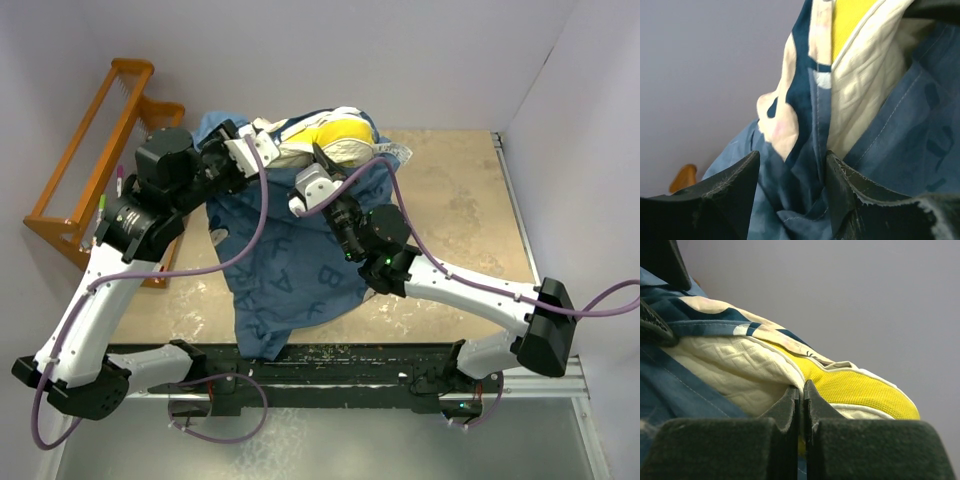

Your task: Remove the pillowcase from the pillow

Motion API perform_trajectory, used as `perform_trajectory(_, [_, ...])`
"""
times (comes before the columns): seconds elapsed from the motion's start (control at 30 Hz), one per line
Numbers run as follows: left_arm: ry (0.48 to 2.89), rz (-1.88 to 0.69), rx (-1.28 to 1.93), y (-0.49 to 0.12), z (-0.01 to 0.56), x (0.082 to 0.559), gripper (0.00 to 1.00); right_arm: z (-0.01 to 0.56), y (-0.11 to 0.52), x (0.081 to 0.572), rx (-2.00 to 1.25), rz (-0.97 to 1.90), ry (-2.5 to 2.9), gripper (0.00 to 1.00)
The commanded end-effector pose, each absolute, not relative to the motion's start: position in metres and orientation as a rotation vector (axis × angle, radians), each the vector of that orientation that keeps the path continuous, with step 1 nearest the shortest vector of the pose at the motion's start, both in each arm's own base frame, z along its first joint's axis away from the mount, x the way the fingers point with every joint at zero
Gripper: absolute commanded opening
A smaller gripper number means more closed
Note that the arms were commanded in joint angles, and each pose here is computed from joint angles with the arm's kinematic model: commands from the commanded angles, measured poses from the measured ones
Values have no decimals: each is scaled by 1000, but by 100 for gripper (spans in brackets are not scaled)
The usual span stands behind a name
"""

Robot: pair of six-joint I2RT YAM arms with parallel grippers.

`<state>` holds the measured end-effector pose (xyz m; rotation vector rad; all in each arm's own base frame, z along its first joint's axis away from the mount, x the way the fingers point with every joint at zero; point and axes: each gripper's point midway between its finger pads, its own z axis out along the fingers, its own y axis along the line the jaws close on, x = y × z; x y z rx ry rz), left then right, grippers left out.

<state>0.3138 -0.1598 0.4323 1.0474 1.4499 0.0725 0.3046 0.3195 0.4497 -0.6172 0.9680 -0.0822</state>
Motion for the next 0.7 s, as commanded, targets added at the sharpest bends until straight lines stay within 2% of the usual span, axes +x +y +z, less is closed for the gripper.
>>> perform_trajectory(0.0, [1411,290,949,-126,456,324,55,514,280,282,-423,-31,853,0])
perform_trajectory(0.13, [1385,369,868,-112,472,334,47,516,277,280,-419,-26,852,0])
perform_trajectory(0.27, [1379,432,778,-102,482,347,34,517,270,279,-393,-32,860,0])
perform_trajectory(0.43, [1284,426,594,-88,529,344,23,504,268,276,-423,-27,875,0])
perform_trajectory(0.57, [1245,350,506,-88,559,339,22,494,265,275,-413,-6,891,0])
perform_trajectory(0.67, [1287,327,484,-91,560,350,22,501,256,270,-365,21,873,0])
